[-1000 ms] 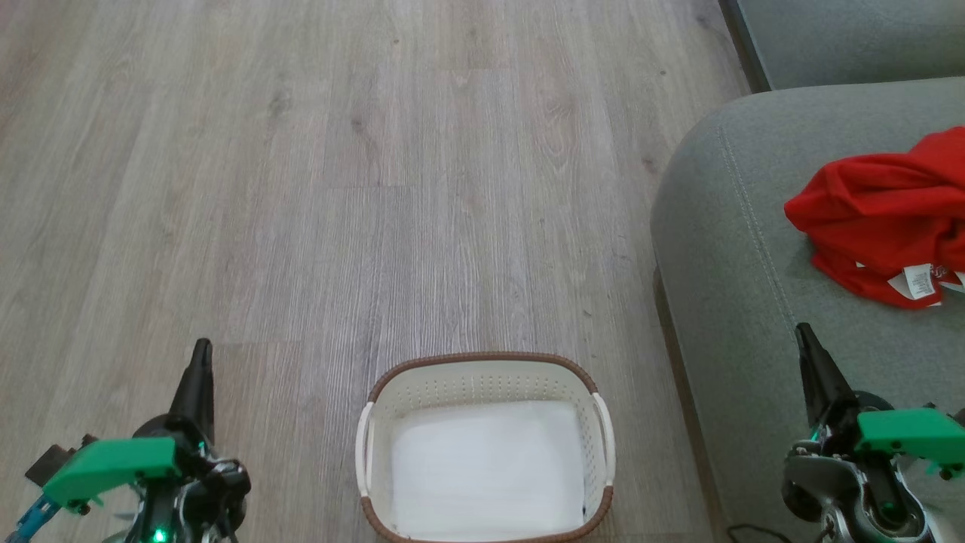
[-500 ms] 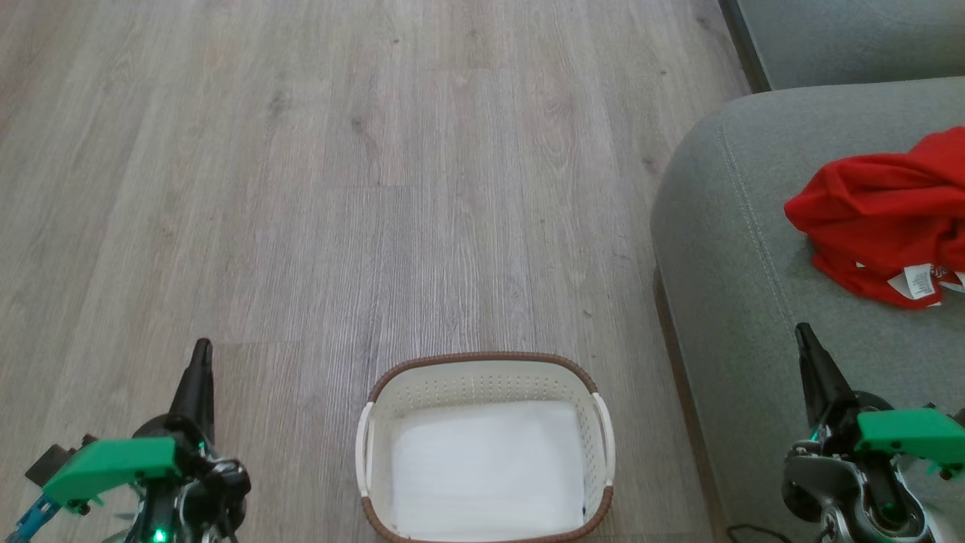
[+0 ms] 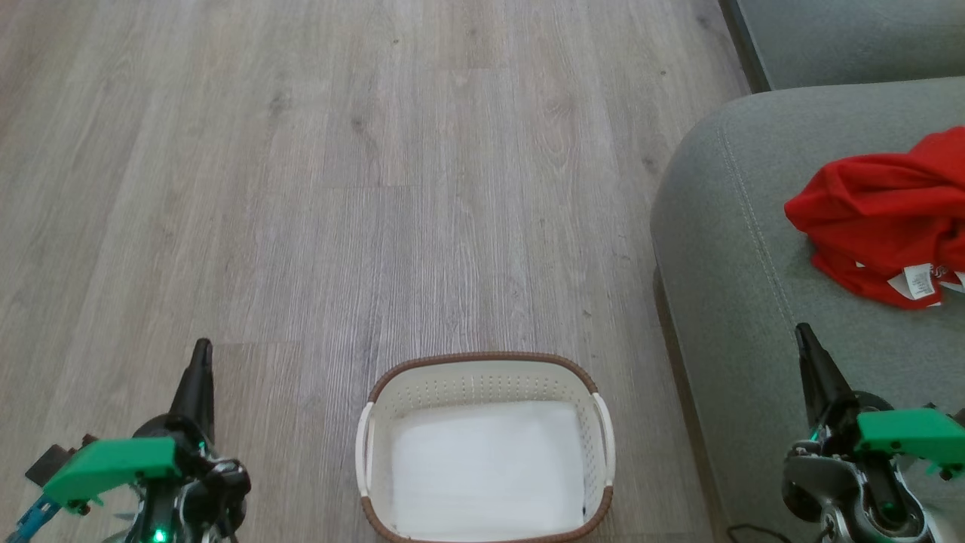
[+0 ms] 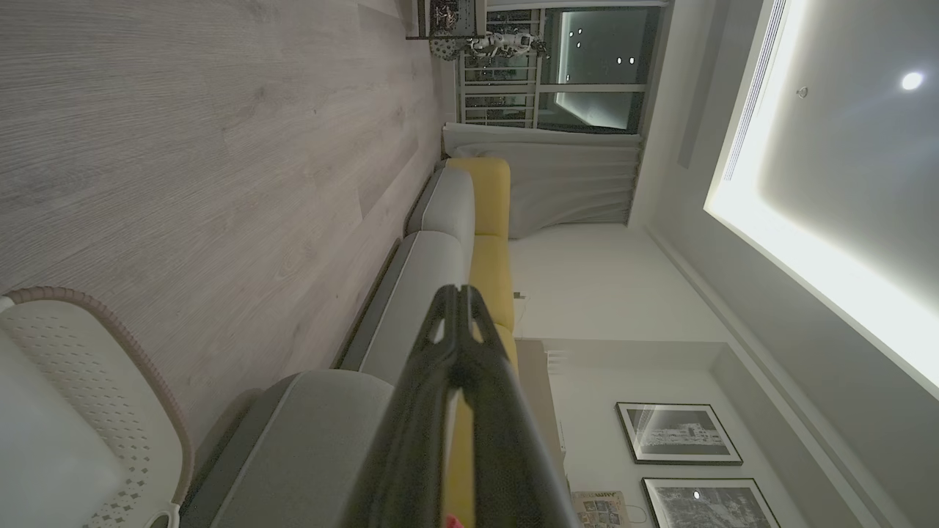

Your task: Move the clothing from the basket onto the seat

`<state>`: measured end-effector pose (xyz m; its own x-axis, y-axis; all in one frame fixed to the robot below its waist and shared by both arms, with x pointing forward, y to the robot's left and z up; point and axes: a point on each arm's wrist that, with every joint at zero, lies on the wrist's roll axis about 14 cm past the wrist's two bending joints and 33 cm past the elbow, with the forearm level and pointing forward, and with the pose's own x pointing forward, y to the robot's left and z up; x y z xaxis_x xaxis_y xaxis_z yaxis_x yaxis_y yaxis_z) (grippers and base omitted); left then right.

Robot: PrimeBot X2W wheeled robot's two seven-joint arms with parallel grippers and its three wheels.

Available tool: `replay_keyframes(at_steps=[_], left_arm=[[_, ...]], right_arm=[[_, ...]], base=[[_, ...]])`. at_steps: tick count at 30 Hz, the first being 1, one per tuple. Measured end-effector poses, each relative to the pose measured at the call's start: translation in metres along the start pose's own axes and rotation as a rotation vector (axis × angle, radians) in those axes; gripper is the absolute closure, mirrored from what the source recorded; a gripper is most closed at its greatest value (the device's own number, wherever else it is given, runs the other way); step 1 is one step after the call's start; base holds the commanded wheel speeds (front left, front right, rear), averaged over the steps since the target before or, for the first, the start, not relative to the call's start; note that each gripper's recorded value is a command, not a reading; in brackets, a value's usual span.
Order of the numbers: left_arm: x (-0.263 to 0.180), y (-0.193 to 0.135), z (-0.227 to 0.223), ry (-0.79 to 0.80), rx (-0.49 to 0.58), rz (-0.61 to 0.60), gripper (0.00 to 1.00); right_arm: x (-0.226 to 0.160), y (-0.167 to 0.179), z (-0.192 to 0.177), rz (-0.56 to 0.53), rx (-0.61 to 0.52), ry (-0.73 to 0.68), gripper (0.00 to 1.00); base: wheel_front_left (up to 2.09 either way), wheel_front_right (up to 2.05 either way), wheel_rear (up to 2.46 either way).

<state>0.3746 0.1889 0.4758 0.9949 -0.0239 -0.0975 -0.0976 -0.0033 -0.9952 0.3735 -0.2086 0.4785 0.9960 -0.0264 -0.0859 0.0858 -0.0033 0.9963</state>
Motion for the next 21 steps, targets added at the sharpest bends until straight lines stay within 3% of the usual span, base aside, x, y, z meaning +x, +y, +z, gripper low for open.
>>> replay_keyframes(at_steps=[21], left_arm=[[0.0000, 0.0000, 0.0000, 0.000, 0.000, 0.000, 1.00]], right_arm=[[0.0000, -0.0001, -0.0004, 0.000, 0.003, -0.001, 1.00]], base=[[0.00, 0.00, 0.00]])
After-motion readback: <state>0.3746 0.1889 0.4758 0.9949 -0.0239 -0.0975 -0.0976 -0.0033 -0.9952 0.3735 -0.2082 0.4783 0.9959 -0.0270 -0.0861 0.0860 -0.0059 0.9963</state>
